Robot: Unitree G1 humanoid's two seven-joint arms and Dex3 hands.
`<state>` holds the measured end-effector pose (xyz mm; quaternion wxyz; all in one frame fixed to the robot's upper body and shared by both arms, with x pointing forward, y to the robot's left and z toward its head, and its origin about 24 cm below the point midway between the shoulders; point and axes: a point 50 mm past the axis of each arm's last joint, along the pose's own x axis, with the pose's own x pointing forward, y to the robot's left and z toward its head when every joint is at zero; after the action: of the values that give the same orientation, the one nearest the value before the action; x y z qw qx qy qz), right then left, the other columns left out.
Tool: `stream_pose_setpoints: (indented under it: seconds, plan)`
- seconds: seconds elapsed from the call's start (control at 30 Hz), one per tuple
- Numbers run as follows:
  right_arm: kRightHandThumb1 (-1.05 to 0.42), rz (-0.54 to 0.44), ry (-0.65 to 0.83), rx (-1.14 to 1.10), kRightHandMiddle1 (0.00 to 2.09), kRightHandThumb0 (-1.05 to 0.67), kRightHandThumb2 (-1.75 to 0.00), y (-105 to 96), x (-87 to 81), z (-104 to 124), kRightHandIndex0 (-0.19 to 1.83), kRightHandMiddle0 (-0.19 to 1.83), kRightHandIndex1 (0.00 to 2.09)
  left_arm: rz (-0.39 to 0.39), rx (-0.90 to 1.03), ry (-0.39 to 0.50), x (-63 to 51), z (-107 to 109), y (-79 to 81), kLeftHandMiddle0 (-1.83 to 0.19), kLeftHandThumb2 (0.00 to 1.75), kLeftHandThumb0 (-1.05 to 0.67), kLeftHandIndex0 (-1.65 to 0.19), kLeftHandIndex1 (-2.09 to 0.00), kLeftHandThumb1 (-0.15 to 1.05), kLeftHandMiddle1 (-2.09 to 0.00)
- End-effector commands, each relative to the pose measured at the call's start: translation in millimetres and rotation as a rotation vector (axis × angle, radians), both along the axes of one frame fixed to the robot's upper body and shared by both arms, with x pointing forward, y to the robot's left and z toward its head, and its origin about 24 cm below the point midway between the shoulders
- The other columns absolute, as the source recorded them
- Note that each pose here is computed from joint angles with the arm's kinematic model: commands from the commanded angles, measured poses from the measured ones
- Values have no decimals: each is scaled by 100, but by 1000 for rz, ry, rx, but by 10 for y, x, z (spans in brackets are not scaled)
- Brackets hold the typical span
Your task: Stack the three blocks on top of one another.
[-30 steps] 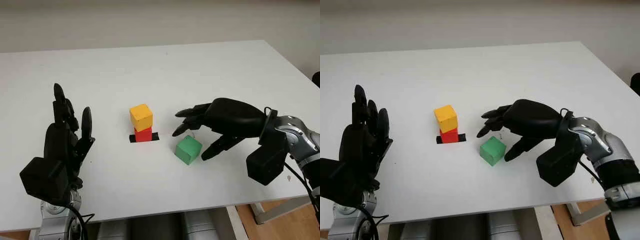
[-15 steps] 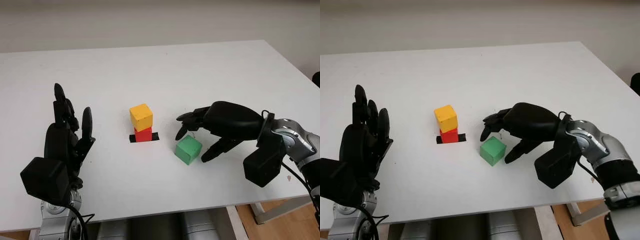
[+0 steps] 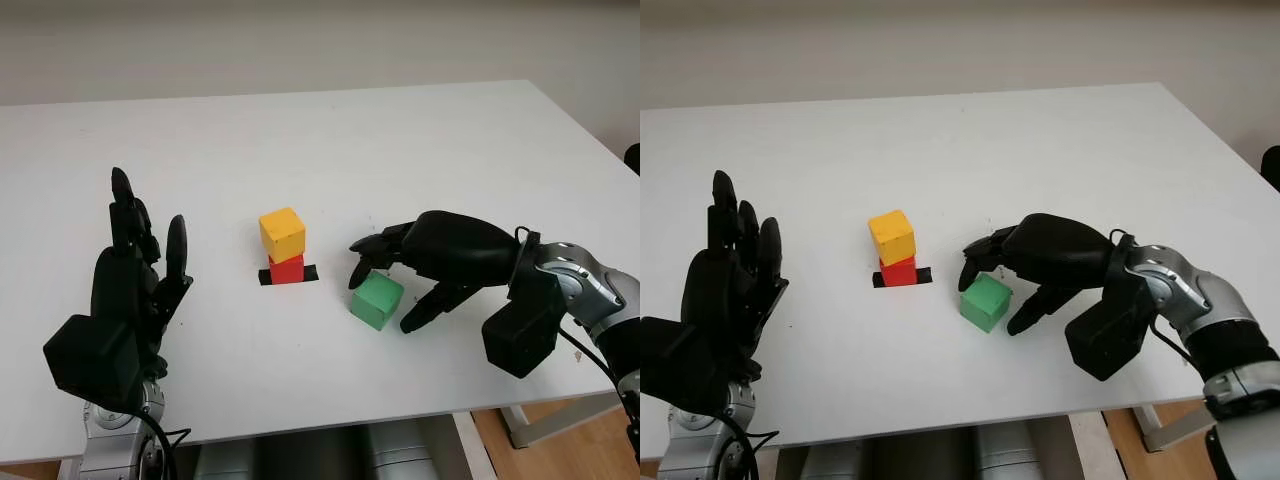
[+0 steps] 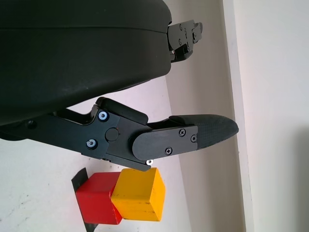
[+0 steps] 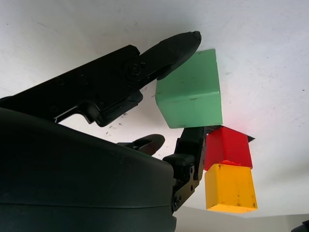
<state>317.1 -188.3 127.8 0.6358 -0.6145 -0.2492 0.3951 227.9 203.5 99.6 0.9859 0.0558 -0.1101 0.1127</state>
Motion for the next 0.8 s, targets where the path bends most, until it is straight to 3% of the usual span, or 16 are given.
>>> stream_pose_setpoints:
  seconds: [0.0, 0.37, 0.77]
  plan:
    - [-86, 12, -20, 9, 98, -64, -6, 46, 27, 36, 50, 33, 8, 1, 7, -13, -13, 38, -11, 19, 54, -71, 19, 0, 105, -4]
    - [-90, 25, -33, 32, 126, -47, -6, 49, 37, 31, 56, 49, 11, -2, 4, 1, -16, 31, -13, 19, 53, -71, 19, 0, 105, -3]
    - [-91, 11, -60, 32, 141, -43, -6, 23, 79, 28, 56, 46, 13, -2, 15, -1, -14, 38, -11, 19, 54, -71, 19, 0, 105, -2]
